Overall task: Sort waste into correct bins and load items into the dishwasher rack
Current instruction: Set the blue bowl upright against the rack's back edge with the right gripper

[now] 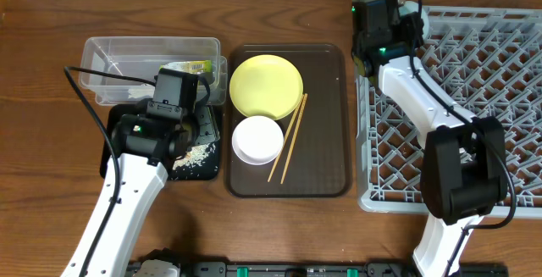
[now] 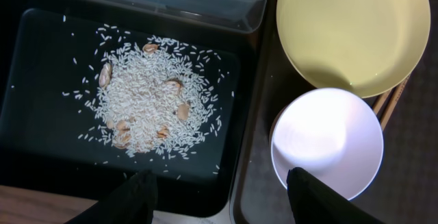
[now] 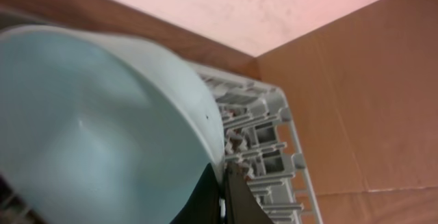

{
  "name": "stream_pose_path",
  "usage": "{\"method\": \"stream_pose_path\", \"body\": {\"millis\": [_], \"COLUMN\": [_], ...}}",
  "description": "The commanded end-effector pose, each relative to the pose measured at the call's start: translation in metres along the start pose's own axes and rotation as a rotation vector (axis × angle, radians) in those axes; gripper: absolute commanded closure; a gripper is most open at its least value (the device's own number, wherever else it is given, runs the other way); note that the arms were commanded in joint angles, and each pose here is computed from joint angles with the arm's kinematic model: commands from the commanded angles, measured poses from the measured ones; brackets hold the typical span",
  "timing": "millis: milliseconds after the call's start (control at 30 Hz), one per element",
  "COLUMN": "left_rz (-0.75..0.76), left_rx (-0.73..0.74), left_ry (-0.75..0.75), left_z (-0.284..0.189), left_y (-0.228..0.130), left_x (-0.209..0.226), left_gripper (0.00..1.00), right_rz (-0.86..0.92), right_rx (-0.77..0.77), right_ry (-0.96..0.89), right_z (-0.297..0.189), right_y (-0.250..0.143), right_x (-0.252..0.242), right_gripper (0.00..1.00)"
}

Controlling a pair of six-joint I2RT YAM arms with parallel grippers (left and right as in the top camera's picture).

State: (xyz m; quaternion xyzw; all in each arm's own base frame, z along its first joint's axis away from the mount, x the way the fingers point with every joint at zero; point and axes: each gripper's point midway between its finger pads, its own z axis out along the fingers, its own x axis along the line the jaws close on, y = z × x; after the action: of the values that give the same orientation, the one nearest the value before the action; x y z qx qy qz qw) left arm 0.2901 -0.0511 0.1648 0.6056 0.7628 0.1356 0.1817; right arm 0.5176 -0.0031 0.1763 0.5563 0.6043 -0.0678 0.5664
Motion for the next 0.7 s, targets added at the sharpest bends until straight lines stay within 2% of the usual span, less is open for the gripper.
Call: {"method": "stream_pose_path", "body": {"millis": [0, 200, 267, 467, 533, 567, 667], "left_rz": [-0.011, -0.011, -0.011, -0.01, -0.011, -0.01, -0.006], "left_rx": [-0.014, -0.014, -0.014, -0.013, -0.012, -0.011, -0.014], "left_ry": [0.012, 0.012, 0.012, 0.012, 0.013, 0.015, 0.044], "left_z": [-0.002, -0.002, -0.002, -0.002, -0.002, -0.002, -0.002], "left_y": [0.004, 0.004, 0.004, 0.004, 0.004, 0.004, 0.003], "left_x": [0.003, 0.003, 0.003, 0.003, 0.003, 0.003, 0.008], "left_gripper": [0.36, 0.36, 0.36, 0.36, 0.36, 0.36, 0.36], "right_rz": [0.039, 0.072, 0.085, 0.195, 0.233, 0.252, 0.29], "right_rx": [0.027, 0.12, 0.157, 0.18, 0.149, 0.133, 0.101], "right_ry": [0.019, 0.148, 0.219, 0.429, 0.491, 0.529, 0.699], "right_z": [-0.002, -0.007, -0.014, -0.045, -0.058, -0.066, -0.096], "right_y": [-0.009, -0.037, -0.046, -0.04, -0.029, -0.023, -0.011], "right_x": [0.01, 0.035, 0.044, 0.045, 0.037, 0.033, 0.033], "right_gripper": [0.99, 0.99, 0.96, 0.71, 0.56, 0.52, 0.47]}}
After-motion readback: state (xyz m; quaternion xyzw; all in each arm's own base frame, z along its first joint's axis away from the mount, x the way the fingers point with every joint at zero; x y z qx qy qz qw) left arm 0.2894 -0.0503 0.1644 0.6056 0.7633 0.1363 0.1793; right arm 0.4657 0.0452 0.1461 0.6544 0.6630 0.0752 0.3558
